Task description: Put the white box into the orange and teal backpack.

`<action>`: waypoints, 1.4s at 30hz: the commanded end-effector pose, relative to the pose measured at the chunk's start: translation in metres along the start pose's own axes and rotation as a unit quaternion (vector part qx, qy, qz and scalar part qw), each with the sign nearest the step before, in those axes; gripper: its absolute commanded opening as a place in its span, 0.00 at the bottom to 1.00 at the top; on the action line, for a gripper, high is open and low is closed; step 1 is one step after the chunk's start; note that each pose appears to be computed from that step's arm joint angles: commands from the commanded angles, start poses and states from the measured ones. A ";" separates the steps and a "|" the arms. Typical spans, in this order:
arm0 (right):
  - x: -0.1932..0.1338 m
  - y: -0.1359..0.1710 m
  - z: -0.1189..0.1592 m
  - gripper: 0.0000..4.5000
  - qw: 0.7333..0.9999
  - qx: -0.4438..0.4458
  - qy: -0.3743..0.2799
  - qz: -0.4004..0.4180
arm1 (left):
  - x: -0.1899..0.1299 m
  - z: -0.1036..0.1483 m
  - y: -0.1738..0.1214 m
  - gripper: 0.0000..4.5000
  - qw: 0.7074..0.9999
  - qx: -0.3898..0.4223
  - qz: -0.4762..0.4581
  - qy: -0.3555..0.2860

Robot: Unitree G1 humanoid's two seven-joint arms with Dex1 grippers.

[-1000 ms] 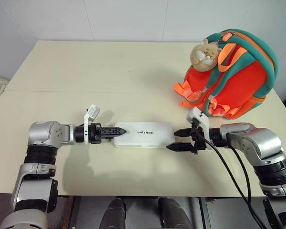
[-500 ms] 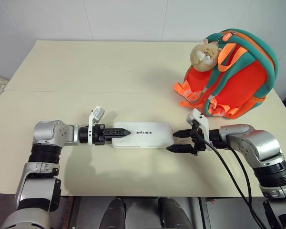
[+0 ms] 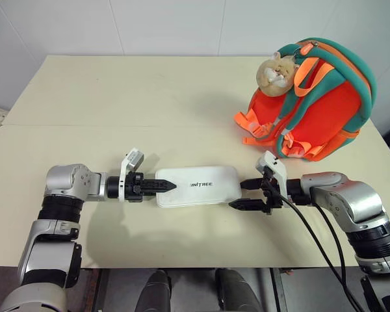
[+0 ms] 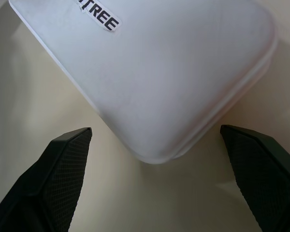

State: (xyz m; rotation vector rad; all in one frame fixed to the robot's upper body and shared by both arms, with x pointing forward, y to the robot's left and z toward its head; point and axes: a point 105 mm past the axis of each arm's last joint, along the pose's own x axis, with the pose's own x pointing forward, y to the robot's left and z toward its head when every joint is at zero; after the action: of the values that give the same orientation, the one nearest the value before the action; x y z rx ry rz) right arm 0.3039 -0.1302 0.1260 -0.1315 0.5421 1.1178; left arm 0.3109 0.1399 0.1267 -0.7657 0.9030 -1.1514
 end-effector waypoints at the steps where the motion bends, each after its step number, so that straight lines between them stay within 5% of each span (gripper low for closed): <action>1: -0.010 0.003 0.015 1.00 0.999 -0.021 -0.037 -0.009 | -0.008 0.006 -0.003 0.29 1.000 0.021 0.009 -0.018; 7: -0.053 -0.008 0.034 1.00 0.989 -0.016 -0.101 -0.107 | -0.035 0.024 -0.004 0.29 0.995 0.067 0.033 -0.066; 16: -0.114 -0.042 0.055 1.00 0.948 -0.009 -0.161 -0.276 | -0.043 0.015 0.007 0.29 0.994 0.076 0.057 -0.061; 24: -0.108 -0.094 0.093 1.00 0.921 -0.006 -0.204 -0.332 | -0.032 0.015 0.003 0.29 0.994 0.090 0.041 -0.049; 32: -0.083 -0.100 0.134 1.00 0.922 -0.005 -0.271 -0.277 | -0.034 0.013 0.004 0.29 0.993 0.092 0.041 -0.058; 42: -0.067 -0.097 0.127 0.24 0.919 -0.011 -0.305 -0.250 | -0.038 0.010 0.007 0.29 0.992 0.092 0.046 -0.075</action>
State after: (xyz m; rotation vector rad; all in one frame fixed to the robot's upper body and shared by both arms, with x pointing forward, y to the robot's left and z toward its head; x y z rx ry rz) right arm 0.4167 -0.1827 0.2364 0.0498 -0.0005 0.5892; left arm 0.3179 0.1764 0.1346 -0.6707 0.6874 -1.0885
